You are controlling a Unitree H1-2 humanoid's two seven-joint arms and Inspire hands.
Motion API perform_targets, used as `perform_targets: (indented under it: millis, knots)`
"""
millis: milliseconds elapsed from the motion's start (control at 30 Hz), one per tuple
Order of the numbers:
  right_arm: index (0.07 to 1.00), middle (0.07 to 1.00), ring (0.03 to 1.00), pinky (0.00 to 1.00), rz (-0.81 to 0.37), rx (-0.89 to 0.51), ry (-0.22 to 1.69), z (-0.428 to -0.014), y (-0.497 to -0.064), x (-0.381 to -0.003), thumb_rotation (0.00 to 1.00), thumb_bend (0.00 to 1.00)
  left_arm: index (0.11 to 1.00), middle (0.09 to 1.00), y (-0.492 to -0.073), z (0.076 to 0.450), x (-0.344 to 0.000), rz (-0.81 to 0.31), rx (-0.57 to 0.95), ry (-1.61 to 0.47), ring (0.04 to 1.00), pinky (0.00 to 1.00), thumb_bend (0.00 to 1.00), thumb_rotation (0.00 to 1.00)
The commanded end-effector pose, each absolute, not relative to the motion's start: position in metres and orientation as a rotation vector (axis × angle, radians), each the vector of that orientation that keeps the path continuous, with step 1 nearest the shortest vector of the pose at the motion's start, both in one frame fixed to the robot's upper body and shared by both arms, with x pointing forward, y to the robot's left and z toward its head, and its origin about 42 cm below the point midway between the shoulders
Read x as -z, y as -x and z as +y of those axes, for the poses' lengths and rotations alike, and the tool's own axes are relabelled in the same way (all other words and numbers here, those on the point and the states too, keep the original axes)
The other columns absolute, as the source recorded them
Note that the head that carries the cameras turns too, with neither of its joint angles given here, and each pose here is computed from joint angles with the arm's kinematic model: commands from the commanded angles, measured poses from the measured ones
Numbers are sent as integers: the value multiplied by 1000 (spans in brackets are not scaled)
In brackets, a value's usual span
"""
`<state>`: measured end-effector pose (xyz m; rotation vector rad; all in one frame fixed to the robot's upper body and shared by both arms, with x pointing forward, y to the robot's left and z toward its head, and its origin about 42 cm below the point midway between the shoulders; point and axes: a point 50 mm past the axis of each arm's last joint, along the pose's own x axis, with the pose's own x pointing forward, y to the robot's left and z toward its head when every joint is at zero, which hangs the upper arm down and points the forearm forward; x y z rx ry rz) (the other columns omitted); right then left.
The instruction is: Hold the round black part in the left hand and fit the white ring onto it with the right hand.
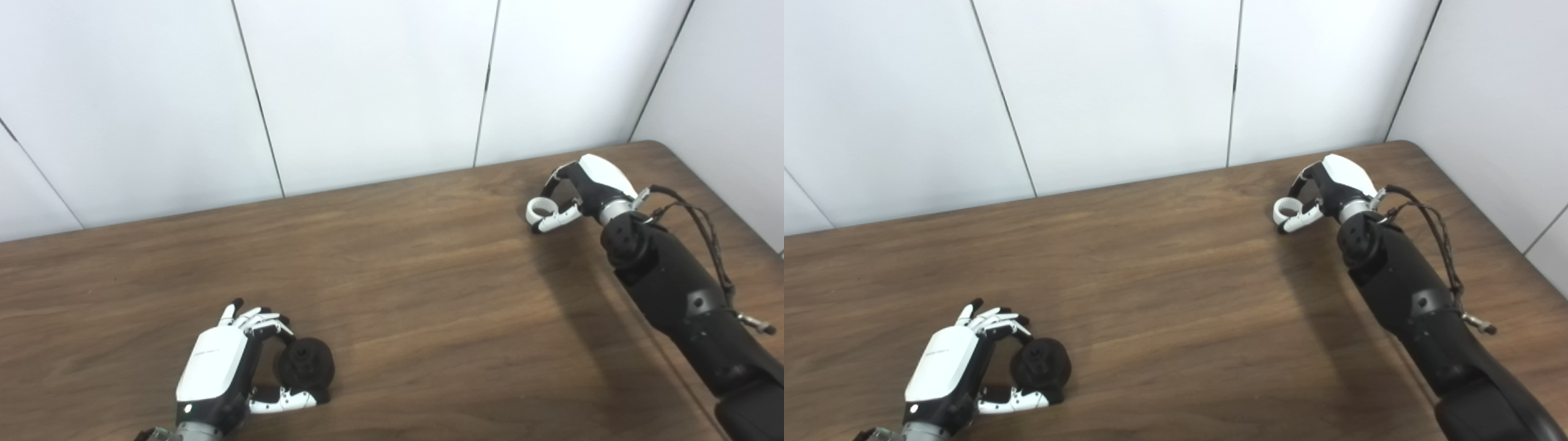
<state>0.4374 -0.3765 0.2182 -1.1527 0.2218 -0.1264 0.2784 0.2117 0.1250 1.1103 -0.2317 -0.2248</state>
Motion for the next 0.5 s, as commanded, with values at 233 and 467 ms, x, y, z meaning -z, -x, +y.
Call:
perform_targets:
  millis: [233,467]
  knots:
    - [487,864,981,961,51,-13,1226,-324,-432,-281,131,521,484,757,-284,213,-129,-234,222,-1144,867,1000,523,52]
    - [487,856,969,917,-25,-124,1222,-285,-416,-291,133,523,484,758,-281,206,-127,-230,222,-1138,870,1000,523,51]
